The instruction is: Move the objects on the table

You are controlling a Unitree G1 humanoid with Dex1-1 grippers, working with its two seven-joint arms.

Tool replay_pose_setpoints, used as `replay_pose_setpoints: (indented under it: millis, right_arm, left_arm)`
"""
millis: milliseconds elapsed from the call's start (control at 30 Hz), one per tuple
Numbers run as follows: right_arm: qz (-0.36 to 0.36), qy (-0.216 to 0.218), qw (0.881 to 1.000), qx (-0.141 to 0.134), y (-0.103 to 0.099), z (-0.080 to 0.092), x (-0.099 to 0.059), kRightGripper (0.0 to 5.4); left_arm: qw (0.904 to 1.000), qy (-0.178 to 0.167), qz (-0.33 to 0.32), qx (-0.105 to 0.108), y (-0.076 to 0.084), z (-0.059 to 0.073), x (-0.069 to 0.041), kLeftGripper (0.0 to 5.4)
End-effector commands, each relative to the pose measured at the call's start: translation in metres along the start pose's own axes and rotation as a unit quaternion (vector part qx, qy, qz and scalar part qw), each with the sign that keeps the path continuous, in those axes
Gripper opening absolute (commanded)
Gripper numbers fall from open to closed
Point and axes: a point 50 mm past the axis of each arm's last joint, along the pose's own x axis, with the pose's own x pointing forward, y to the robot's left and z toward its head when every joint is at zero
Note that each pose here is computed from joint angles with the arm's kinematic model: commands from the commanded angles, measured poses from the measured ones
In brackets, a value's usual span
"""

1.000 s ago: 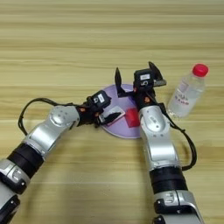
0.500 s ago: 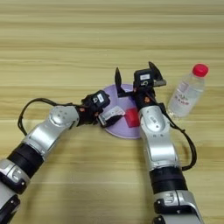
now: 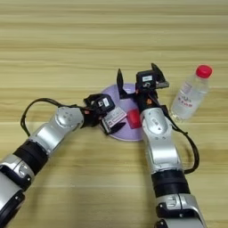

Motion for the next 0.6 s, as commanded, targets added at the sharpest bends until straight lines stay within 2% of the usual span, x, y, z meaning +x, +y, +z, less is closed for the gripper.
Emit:
replay_pose_setpoints:
  millis: [33, 267, 500, 600]
  right_arm:
    - [0.001, -0.001, 1.0, 0.003, 0.003, 0.003, 0.0, 5.4]
    - [0.001, -0.001, 1.0, 0.008, 0.004, 0.004, 0.0, 5.4]
    - [-0.001, 0.001, 1.0, 0.01, 0.003, 0.004, 0.0, 5.4]
    - [-0.001, 0.002, 1.0, 0.011, 0.003, 0.004, 0.0, 5.4]
  left_arm:
    - [0.9996, 0.008, -0.009, 0.024, 0.001, 0.002, 0.001, 5.38]
    - [0.9994, 0.016, -0.011, 0.03, 0.002, -0.004, 0.0, 5.38]
    - [0.9991, 0.029, 0.001, 0.03, 0.01, -0.011, -0.006, 5.38]
    - [0.9987, 0.041, 0.008, 0.03, 0.015, -0.018, -0.01, 5.38]
